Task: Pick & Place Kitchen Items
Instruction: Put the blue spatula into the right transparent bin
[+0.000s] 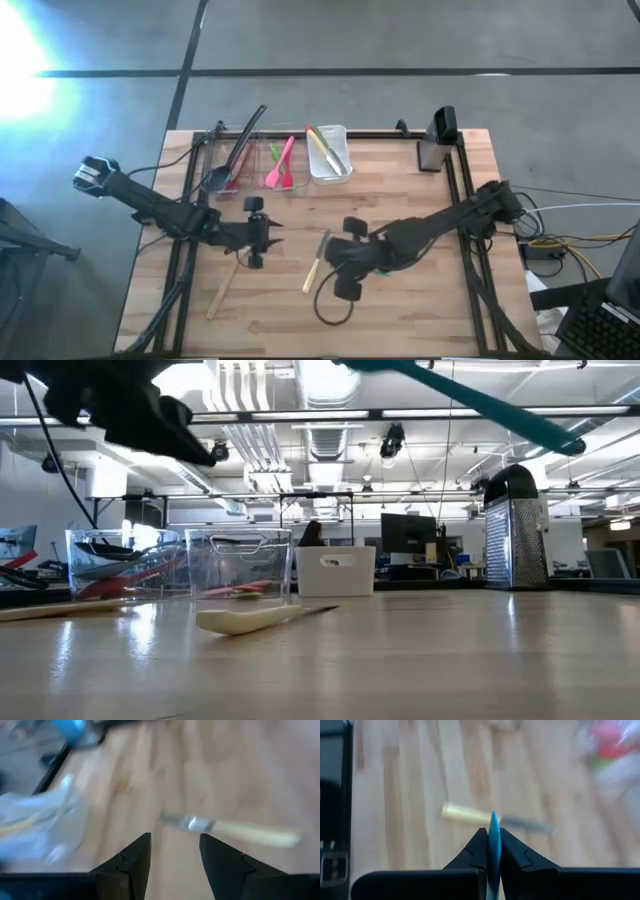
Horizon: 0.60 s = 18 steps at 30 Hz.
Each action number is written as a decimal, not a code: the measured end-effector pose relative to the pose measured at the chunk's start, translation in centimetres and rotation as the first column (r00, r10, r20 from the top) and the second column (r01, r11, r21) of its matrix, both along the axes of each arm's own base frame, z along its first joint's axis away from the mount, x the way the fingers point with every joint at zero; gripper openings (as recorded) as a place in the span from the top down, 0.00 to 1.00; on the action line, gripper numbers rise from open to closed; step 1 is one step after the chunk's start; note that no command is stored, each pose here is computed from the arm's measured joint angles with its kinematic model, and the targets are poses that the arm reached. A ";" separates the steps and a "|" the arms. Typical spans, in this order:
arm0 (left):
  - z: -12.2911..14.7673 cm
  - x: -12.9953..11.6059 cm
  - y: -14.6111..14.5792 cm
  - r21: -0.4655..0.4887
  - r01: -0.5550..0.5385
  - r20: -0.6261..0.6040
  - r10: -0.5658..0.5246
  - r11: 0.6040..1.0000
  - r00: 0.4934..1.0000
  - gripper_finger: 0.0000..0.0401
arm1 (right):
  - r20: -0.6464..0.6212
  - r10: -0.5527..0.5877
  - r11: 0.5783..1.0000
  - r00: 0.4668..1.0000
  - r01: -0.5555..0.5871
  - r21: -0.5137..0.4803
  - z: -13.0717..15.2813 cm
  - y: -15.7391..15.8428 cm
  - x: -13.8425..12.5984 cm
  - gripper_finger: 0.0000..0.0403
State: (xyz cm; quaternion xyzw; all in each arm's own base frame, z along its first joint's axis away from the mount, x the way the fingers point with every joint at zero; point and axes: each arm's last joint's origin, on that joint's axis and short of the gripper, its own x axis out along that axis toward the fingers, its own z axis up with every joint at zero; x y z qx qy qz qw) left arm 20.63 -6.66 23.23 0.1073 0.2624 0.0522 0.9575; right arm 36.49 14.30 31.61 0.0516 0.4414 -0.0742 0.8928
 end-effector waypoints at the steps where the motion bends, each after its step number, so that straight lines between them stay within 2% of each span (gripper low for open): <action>1: 0.0 0.2 -0.1 -0.024 0.027 0.045 -0.026 0.999 0.999 0.57 | 0.043 0.004 1.000 0.999 -0.003 -0.022 0.8 0.0 -0.2 0.97; 5: 0.2 0.8 -0.1 -0.129 0.136 0.251 -0.101 0.982 0.963 0.57 | 0.221 0.047 0.995 0.974 -0.025 -0.100 4.1 -0.5 -1.0 0.97; 11: 0.8 1.2 1.5 -0.319 0.212 0.465 -0.042 0.924 0.884 0.57 | 0.397 0.163 0.977 0.903 -0.091 -0.192 6.5 -0.4 -0.4 0.97; 18: 1.9 1.4 2.4 -0.347 0.351 0.572 -0.101 0.870 0.814 0.57 | 0.470 0.196 0.964 0.861 -0.080 -0.255 7.6 -1.1 0.3 0.97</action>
